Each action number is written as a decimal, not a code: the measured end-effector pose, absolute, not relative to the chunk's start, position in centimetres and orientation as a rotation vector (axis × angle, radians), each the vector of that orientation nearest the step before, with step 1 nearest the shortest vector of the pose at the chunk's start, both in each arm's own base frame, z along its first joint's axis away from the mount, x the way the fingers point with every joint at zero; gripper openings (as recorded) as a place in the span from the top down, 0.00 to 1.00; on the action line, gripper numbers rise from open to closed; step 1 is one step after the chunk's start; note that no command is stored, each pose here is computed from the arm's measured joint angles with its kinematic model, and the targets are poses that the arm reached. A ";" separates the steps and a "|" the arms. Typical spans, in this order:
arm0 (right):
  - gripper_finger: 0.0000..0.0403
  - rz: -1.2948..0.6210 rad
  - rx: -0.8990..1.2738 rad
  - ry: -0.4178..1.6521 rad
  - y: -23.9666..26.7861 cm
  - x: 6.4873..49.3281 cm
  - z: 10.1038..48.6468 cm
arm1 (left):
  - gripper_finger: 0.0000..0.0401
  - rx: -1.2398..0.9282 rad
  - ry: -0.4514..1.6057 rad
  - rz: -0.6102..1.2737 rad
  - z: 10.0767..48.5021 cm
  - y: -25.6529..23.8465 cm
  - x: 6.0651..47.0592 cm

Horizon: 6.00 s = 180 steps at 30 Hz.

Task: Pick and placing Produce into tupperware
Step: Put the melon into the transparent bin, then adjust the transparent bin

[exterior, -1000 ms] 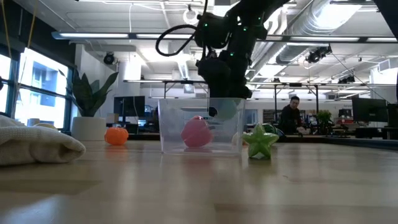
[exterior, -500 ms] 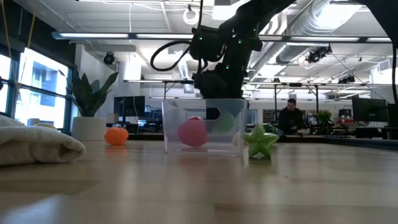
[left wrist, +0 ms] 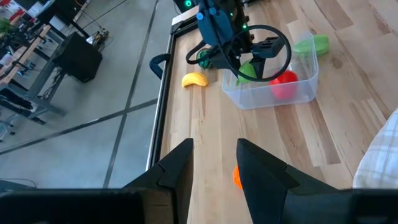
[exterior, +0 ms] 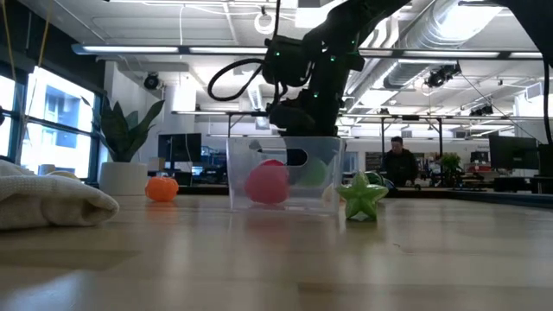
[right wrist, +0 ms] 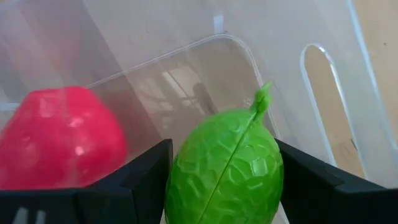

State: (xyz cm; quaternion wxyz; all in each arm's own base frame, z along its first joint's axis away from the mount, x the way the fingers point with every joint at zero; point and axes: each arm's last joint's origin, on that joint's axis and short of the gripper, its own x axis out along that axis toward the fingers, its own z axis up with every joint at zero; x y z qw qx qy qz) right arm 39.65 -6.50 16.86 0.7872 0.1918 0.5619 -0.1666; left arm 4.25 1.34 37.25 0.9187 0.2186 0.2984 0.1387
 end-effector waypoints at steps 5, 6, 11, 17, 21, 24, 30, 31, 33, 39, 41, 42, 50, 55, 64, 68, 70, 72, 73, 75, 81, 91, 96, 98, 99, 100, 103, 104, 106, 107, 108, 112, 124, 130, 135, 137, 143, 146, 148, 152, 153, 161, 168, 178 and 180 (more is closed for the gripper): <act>0.41 -0.373 0.412 1.223 -6.5 39.5 16.8 | 0.72 0.450 0.613 0.285 37.3 1.3 4.3; 0.41 -0.376 0.410 1.227 -6.5 39.6 16.7 | 0.72 0.450 0.614 0.285 37.3 1.3 4.3; 0.41 -0.380 0.419 1.240 -6.3 39.7 15.9 | 0.72 0.450 0.614 0.285 37.3 1.3 4.3; 0.41 -0.349 0.382 1.249 -5.1 39.9 15.7 | 0.72 0.450 0.614 0.284 37.3 1.3 4.3; 0.41 -0.352 0.375 1.248 -5.0 40.0 15.7 | 0.72 0.450 0.614 0.285 37.3 1.3 4.3; 0.41 -0.353 0.372 1.248 -5.0 40.0 15.7 | 0.72 0.450 0.614 0.285 37.3 1.3 4.3; 0.41 -0.323 0.330 1.254 -4.8 40.0 15.8 | 0.72 0.450 0.614 0.284 37.3 1.3 4.3; 0.41 -0.310 0.314 1.257 -4.8 40.0 15.8 | 0.72 0.450 0.613 0.285 37.3 1.3 4.3; 0.41 -0.270 0.264 1.268 -4.4 40.0 15.7 | 0.72 0.450 0.614 0.285 37.3 1.3 4.3; 0.41 -0.148 0.116 1.285 -3.3 40.0 15.8 | 0.72 0.450 0.614 0.285 37.3 1.3 4.3; 0.41 -0.122 0.080 1.286 -3.1 40.1 15.8 | 0.72 0.450 0.614 0.285 37.3 1.3 4.3; 0.41 -0.119 0.068 1.286 -3.1 40.1 15.8 | 0.72 0.450 0.614 0.285 37.3 1.3 4.3; 0.41 -0.146 0.049 1.272 -3.3 40.2 15.9 | 0.72 0.450 0.614 0.285 37.3 1.3 4.3; 0.41 -0.149 0.048 1.272 -3.3 40.2 15.9 | 0.72 0.450 0.614 0.285 37.3 1.3 4.3; 0.38 -0.151 0.051 1.262 -3.3 40.3 15.9 | 0.72 0.450 0.614 0.284 37.3 1.3 4.3; 0.36 -0.150 0.052 1.255 -3.3 40.3 15.9 | 0.72 0.450 0.614 0.285 37.3 1.3 4.3; 0.36 -0.150 0.052 1.249 -3.3 40.4 15.9 | 0.72 0.450 0.614 0.284 37.3 1.3 4.3; 0.36 -0.150 0.052 1.246 -3.4 40.4 15.9 | 0.72 0.450 0.614 0.284 37.3 1.3 4.3; 0.36 -0.150 0.052 1.243 -3.3 40.4 16.0 | 0.72 0.450 0.614 0.285 37.3 1.3 4.3; 0.36 -0.150 0.052 1.241 -3.3 40.5 16.0 | 0.72 0.450 0.614 0.285 37.3 1.3 4.3; 0.36 -0.145 0.056 1.235 -3.3 40.5 16.0 | 0.72 0.450 0.614 0.285 37.3 1.3 4.3; 0.36 -0.140 0.080 1.238 -3.3 40.7 15.5 | 0.72 0.450 0.614 0.284 37.3 1.3 4.3; 0.36 -0.135 0.084 1.242 -3.3 40.7 15.4 | 0.72 0.450 0.614 0.285 37.3 1.3 4.3; 0.36 -0.133 0.086 1.243 -3.3 40.7 15.4 | 0.72 0.450 0.614 0.285 37.3 1.3 4.3; 0.36 -0.133 0.086 1.243 -3.3 40.7 15.4 | 0.72 0.450 0.614 0.285 37.3 1.3 4.3; 0.36 -0.133 0.088 1.242 -3.4 40.7 15.4 | 0.72 0.450 0.614 0.284 37.3 1.3 4.3; 0.34 -0.139 0.106 1.246 -3.6 40.6 15.3 | 0.72 0.450 0.614 0.285 37.3 1.3 4.3; 0.32 -0.141 0.111 1.246 -3.7 40.6 15.3 | 0.72 0.449 0.614 0.285 37.3 1.3 4.3; 0.28 -0.144 0.112 1.246 -3.8 40.6 15.3 | 0.72 0.450 0.614 0.284 37.3 1.3 4.3; 0.26 -0.141 0.110 1.245 -3.8 40.6 15.3 | 0.72 0.450 0.614 0.284 37.3 1.3 4.3; 0.25 -0.141 0.109 1.246 -3.8 40.6 15.3 | 0.72 0.450 0.614 0.285 37.3 1.3 4.3; 0.18 -0.140 0.107 1.241 -3.8 40.7 15.4 | 0.72 0.450 0.614 0.284 37.3 1.3 4.3; 0.12 -0.168 0.090 1.271 -3.9 41.3 18.2 | 0.72 0.450 0.614 0.285 37.3 1.3 4.3; 0.12 -0.204 0.086 1.283 -4.0 41.7 20.6 | 0.72 0.450 0.614 0.285 37.3 1.3 4.3; 0.12 -0.243 0.092 1.276 -4.1 41.8 22.0 | 0.72 0.450 0.614 0.285 37.3 1.3 4.3; 0.12 -0.257 0.107 1.258 -4.4 42.0 22.2 | 0.72 0.450 0.613 0.284 37.3 1.3 4.3; 0.12 -0.337 0.216 1.215 -6.0 42.1 22.3 | 0.72 0.450 0.614 0.285 37.3 1.3 4.3; 0.12 -0.396 0.289 1.201 -6.9 41.9 22.3 | 0.72 0.450 0.614 0.285 37.3 1.3 4.3; 0.12 -0.431 0.336 1.185 -7.5 41.9 22.4 | 0.72 0.450 0.614 0.285 37.3 1.3 4.3; 0.12 -0.450 0.401 1.152 -8.0 42.1 22.3 | 0.72 0.450 0.614 0.285 37.3 1.3 4.3; 0.12 -0.450 0.404 1.149 -8.0 42.1 22.3 | 0.72 0.450 0.614 0.284 37.3 1.3 4.3; 0.12 -0.405 0.399 1.115 -6.9 42.9 22.1 | 0.72 0.450 0.614 0.285 37.3 1.3 4.3; 0.21 -0.372 0.416 1.162 -6.5 43.4 20.3 | 0.72 0.450 0.614 0.285 37.3 1.3 4.3; 0.34 -0.357 0.412 1.105 -7.8 43.9 20.3 | 0.72 0.450 0.614 0.284 37.3 1.3 4.3; 0.35 -0.347 0.398 1.099 -7.9 43.9 20.3 | 0.72 0.450 0.614 0.285 37.3 1.3 4.3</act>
